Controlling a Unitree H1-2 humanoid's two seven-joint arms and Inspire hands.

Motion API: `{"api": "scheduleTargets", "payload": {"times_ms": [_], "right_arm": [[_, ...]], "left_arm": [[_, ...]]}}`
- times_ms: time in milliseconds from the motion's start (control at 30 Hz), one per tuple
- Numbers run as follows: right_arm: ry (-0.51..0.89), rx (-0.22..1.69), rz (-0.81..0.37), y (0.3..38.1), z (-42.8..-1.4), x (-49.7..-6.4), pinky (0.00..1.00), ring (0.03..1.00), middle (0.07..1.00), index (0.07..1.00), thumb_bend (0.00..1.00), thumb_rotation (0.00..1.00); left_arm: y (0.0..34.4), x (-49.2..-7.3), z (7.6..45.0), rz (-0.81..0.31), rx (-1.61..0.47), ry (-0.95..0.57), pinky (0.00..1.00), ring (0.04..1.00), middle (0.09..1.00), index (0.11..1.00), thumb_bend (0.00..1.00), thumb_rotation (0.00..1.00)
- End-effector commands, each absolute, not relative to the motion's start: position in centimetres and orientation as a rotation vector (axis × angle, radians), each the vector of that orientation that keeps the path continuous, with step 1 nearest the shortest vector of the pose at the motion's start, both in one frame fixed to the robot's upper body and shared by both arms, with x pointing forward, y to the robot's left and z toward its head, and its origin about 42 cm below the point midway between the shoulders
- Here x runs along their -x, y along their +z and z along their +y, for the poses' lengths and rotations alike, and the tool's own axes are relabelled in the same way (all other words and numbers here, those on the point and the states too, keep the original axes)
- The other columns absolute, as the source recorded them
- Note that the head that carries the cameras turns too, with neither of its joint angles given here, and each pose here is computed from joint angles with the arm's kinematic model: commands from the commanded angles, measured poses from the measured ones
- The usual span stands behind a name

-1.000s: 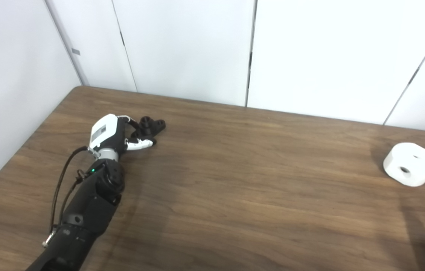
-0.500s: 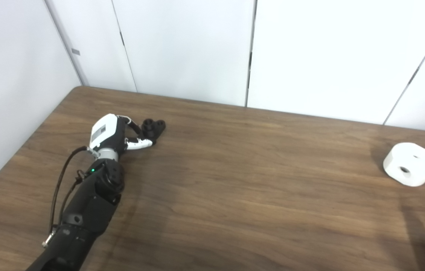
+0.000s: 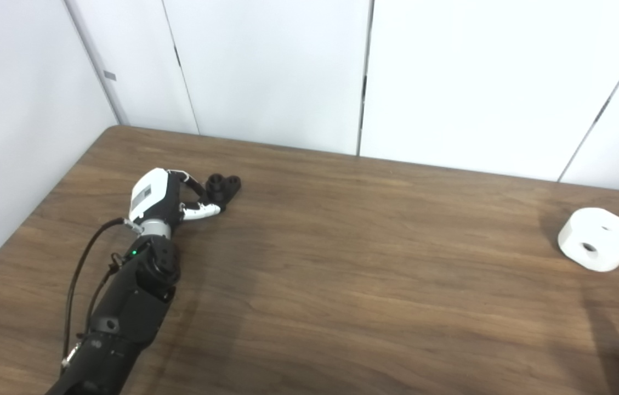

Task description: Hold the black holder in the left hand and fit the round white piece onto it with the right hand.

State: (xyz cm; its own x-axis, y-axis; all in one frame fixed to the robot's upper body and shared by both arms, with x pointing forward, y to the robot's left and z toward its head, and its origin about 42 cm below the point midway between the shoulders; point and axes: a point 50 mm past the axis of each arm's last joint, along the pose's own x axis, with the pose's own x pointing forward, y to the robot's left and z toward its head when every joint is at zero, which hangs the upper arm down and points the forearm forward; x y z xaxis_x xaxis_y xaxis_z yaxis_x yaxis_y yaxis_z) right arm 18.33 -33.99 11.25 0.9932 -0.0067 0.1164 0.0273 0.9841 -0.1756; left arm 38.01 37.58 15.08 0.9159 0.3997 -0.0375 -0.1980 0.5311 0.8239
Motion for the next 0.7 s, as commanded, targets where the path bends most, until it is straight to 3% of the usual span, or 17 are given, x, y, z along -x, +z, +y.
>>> {"api": "scheduleTargets", "payload": {"times_ms": [0,333,667], "right_arm": [[-0.013,0.141,-0.066,9.6,-33.3,-17.4,1.00,0.995,0.974,1.000,0.61,1.00],[-0.011,0.150,-0.056,9.7,-33.0,-17.4,1.00,0.995,0.972,0.999,0.58,1.00],[-0.016,0.182,-0.056,10.1,-32.3,-17.4,1.00,0.984,0.955,0.983,0.58,1.00]], "left_arm": [[17.3,-38.5,37.2,0.142,-0.937,0.365,0.90,0.915,0.794,0.486,0.52,0.04],[16.9,-36.2,32.1,0.091,-0.923,0.143,0.84,0.902,0.795,0.487,0.52,0.05],[15.7,-32.9,28.2,0.042,-0.953,-0.075,0.90,0.920,0.822,0.487,0.52,0.04]]}}
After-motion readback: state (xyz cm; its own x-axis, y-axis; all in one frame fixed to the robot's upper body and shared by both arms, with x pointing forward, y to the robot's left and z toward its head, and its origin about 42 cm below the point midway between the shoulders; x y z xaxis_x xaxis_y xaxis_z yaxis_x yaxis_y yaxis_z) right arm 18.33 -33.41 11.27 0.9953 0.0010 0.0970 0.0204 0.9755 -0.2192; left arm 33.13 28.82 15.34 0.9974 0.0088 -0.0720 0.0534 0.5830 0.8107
